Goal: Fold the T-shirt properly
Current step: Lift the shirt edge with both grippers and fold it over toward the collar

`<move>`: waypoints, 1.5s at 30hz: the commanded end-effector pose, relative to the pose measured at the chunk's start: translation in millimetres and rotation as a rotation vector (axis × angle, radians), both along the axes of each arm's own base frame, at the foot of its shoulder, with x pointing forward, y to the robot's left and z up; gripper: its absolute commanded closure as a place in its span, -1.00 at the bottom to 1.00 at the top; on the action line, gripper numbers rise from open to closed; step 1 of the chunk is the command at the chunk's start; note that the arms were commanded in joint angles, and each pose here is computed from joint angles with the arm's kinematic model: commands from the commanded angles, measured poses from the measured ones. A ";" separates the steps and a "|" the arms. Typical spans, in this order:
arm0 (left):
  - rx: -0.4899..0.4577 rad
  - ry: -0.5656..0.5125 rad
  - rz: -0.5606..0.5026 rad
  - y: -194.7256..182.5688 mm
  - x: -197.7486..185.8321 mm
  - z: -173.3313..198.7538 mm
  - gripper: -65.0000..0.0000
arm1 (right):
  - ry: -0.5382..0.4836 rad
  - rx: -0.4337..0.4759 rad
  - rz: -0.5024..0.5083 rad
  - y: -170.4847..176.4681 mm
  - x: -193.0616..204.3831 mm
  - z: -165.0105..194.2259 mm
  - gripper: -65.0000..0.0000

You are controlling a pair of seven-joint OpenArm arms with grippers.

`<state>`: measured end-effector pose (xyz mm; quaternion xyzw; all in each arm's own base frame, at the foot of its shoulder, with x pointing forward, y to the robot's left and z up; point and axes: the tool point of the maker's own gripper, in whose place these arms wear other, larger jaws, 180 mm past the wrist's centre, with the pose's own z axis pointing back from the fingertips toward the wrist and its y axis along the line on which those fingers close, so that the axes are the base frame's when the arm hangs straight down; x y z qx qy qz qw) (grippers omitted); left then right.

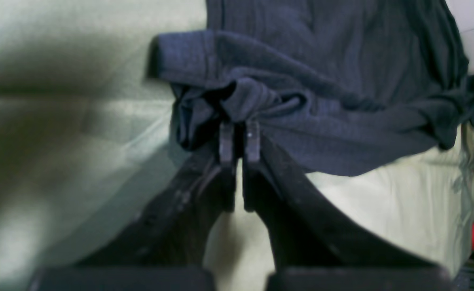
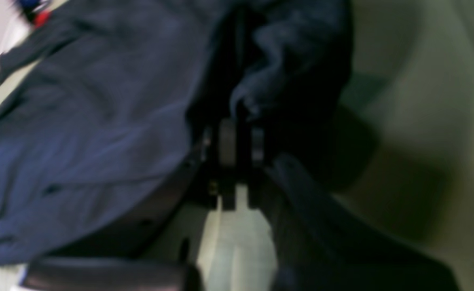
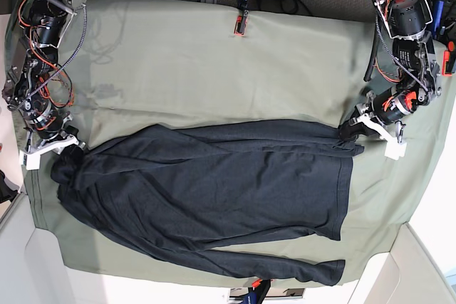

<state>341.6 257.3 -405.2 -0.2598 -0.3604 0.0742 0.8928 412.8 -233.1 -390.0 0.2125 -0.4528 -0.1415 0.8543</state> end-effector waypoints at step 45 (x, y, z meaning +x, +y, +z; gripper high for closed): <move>0.153 0.267 -0.075 121.6 -163.5 46.9 1.00 | 0.245 -0.165 0.199 -36.9 -155.9 23.0 1.00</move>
